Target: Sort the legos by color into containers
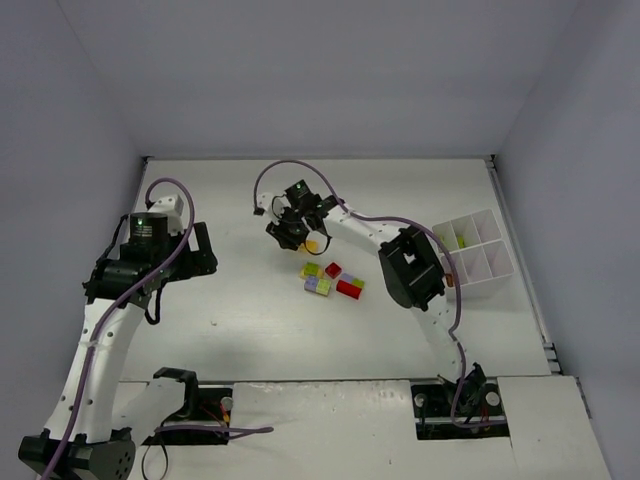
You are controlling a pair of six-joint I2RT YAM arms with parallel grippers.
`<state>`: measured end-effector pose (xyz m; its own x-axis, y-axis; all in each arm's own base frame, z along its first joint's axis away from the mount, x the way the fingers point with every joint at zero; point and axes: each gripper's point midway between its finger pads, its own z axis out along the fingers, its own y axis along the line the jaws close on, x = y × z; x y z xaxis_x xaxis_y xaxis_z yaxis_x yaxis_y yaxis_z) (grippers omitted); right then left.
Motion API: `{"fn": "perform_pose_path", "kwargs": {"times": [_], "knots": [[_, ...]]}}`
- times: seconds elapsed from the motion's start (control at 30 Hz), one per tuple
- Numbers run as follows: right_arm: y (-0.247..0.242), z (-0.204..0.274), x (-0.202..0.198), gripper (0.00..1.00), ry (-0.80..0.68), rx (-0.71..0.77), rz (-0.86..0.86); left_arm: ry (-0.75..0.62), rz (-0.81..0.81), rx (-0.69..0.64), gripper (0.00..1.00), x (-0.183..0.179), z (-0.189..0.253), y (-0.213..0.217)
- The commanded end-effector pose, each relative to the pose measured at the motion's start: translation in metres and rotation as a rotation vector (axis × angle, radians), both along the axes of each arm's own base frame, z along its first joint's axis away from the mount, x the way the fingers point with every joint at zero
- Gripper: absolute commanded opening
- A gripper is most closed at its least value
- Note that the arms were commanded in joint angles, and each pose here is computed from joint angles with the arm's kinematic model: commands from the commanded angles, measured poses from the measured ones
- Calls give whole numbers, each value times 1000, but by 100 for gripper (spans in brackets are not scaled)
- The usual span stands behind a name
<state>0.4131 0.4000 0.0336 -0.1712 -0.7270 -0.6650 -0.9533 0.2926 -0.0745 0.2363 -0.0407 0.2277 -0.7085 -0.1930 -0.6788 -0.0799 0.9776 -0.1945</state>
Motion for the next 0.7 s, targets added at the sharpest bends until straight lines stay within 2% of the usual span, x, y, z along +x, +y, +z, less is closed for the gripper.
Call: {"fn": "perform_pose_path", "kwargs": {"times": [0.0, 0.07, 0.1, 0.13, 0.2, 0.23, 0.27, 0.67], "knots": [[1, 102, 38, 0, -177, 156, -127, -30, 14, -5, 85, 0, 8, 1], [-15, 118, 48, 0, -204, 194, -191, -36, 15, -9, 85, 0, 10, 0], [-24, 144, 51, 0, -236, 231, -227, -39, 14, -10, 85, 1, 11, 0], [-38, 137, 49, 0, -216, 222, -284, -43, 16, -11, 85, 1, 13, 0], [-66, 172, 56, 0, -271, 276, -359, -46, 16, -12, 85, 2, 14, 0], [-82, 157, 50, 0, -239, 255, -405, -54, 15, -14, 85, 4, 17, -1], [-102, 180, 51, 0, -276, 288, -447, -57, 15, -14, 85, 5, 18, -1], [-299, 165, -12, 0, -301, 196, -900, -83, -24, -55, 85, 27, 28, -14]]}}
